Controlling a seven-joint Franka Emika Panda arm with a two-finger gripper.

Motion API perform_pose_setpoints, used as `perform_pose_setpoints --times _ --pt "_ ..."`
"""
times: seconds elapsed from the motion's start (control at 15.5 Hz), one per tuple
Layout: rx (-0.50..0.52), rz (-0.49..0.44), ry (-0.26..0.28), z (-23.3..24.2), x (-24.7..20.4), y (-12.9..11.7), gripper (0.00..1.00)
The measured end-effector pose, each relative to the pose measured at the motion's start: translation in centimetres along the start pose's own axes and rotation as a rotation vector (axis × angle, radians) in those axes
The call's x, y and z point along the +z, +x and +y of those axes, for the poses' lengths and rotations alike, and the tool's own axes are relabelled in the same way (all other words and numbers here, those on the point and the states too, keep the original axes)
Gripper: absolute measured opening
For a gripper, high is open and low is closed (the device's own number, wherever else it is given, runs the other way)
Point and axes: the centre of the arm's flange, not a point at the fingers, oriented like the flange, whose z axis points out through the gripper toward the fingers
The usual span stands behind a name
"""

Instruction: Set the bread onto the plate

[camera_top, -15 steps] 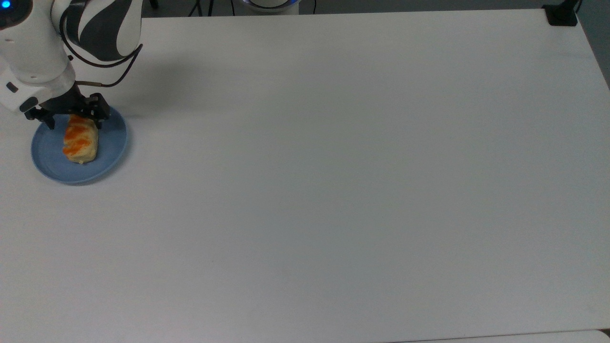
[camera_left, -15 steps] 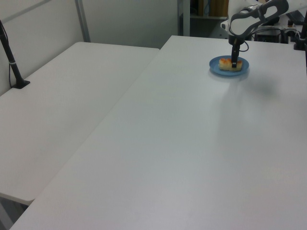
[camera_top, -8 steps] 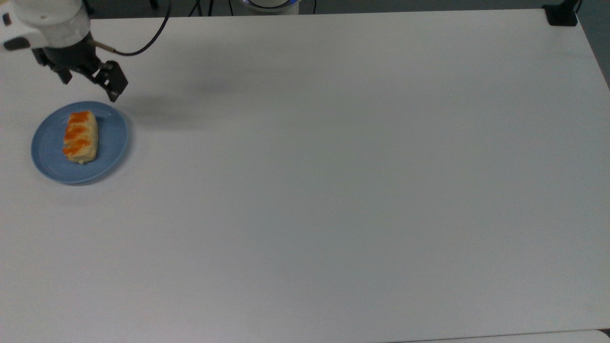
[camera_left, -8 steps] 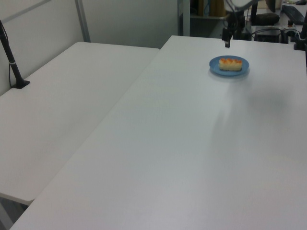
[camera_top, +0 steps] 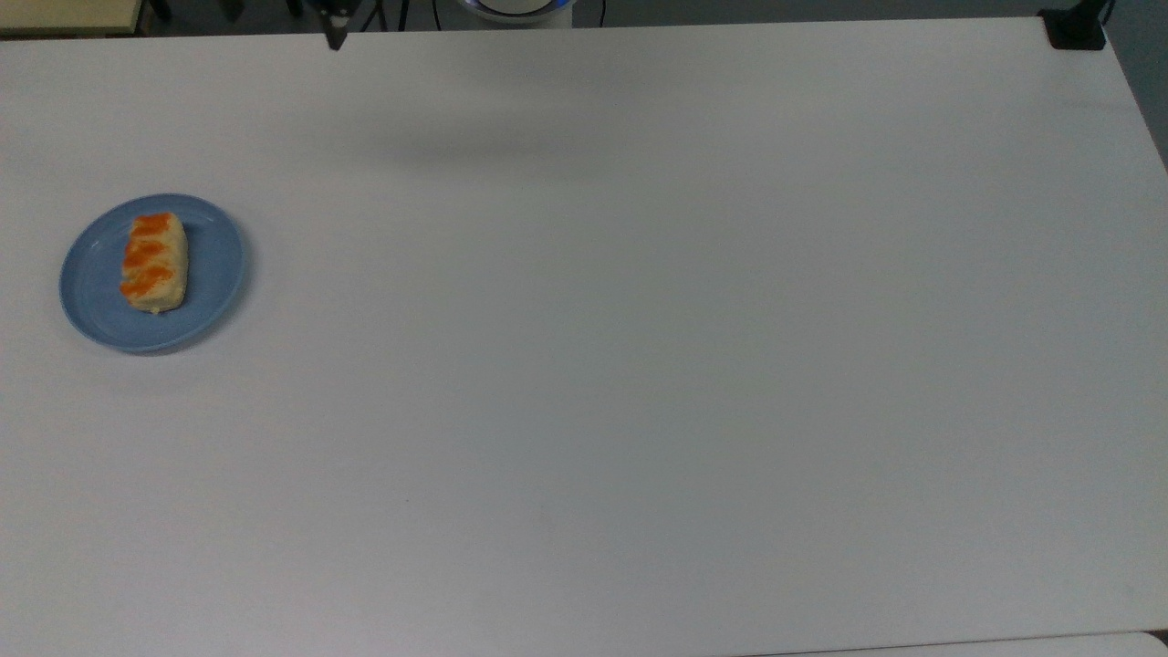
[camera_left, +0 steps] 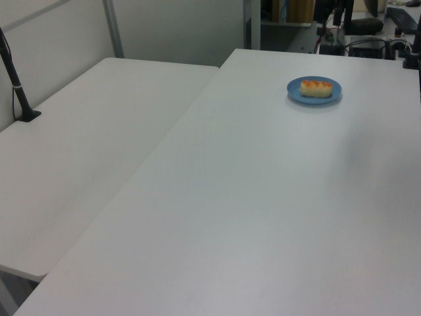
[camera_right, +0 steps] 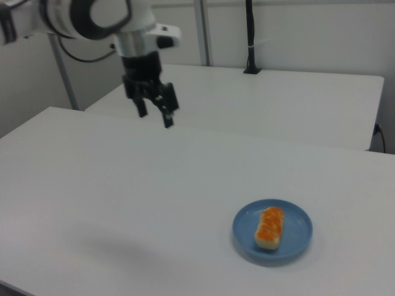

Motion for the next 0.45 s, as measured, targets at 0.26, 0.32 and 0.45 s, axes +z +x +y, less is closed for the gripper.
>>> perform_pose_setpoints --times 0.26,0.32,0.45 --pt "-0.237 -0.011 0.005 -5.0 -0.5 -1.3 1.0" --pt "-0.267 -0.02 0.005 -5.7 -0.1 -1.3 1.0" --pt "-0.299 -0.032 0.005 -6.3 0.6 -1.2 1.0"
